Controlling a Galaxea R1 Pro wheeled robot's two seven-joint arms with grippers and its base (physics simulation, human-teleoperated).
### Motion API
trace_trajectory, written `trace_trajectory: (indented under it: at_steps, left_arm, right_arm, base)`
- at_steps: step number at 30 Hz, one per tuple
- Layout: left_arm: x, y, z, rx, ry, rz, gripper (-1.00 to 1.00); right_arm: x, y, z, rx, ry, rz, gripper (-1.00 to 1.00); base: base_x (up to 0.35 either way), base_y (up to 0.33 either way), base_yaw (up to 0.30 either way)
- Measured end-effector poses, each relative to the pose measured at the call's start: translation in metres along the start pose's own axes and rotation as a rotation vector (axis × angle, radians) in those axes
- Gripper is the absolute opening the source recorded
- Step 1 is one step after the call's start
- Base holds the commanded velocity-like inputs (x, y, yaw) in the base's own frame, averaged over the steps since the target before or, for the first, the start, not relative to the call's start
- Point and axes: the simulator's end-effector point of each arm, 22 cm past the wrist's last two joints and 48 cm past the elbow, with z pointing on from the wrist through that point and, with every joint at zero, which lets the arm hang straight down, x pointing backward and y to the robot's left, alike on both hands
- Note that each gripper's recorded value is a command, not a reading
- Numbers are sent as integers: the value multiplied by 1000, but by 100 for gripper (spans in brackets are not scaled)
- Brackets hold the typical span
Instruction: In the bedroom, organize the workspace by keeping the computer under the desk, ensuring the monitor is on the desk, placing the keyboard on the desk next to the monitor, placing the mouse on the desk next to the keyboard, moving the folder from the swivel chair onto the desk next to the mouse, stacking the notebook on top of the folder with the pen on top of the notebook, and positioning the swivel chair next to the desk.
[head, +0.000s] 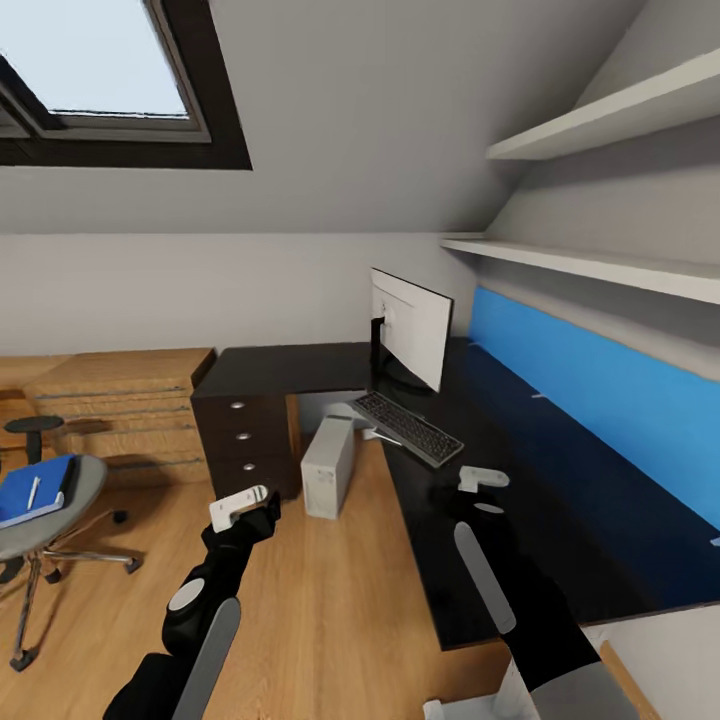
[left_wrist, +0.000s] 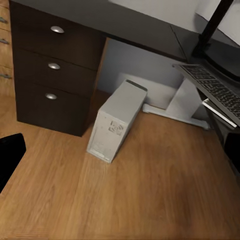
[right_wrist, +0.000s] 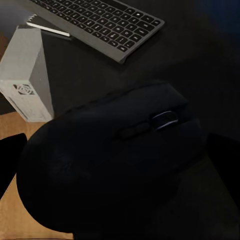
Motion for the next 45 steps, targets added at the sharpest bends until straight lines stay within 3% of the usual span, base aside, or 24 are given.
trace_trajectory:
  at_steps: [18,21,34,45]
  left_arm:
    - [4,-3,0,5,8,6,100]
    - [17,-1,3,-2,35,13,100]
    - [20,-1,2,-2,41,16,100]
    - [15,-3,0,2,31,14,100]
  right_arm:
    - [1,-4,1,3,2,-4,-100]
    - [1,-2,1,-3,1,-4,-100]
    - [0,0,0,3,-9,-9,-100]
    - [-14,-4,-5,24,-61,-28,-100]
  base:
    - [-69,294,77]
    - [0,43,0]
    - [268,214,245]
    - [302,162,128]
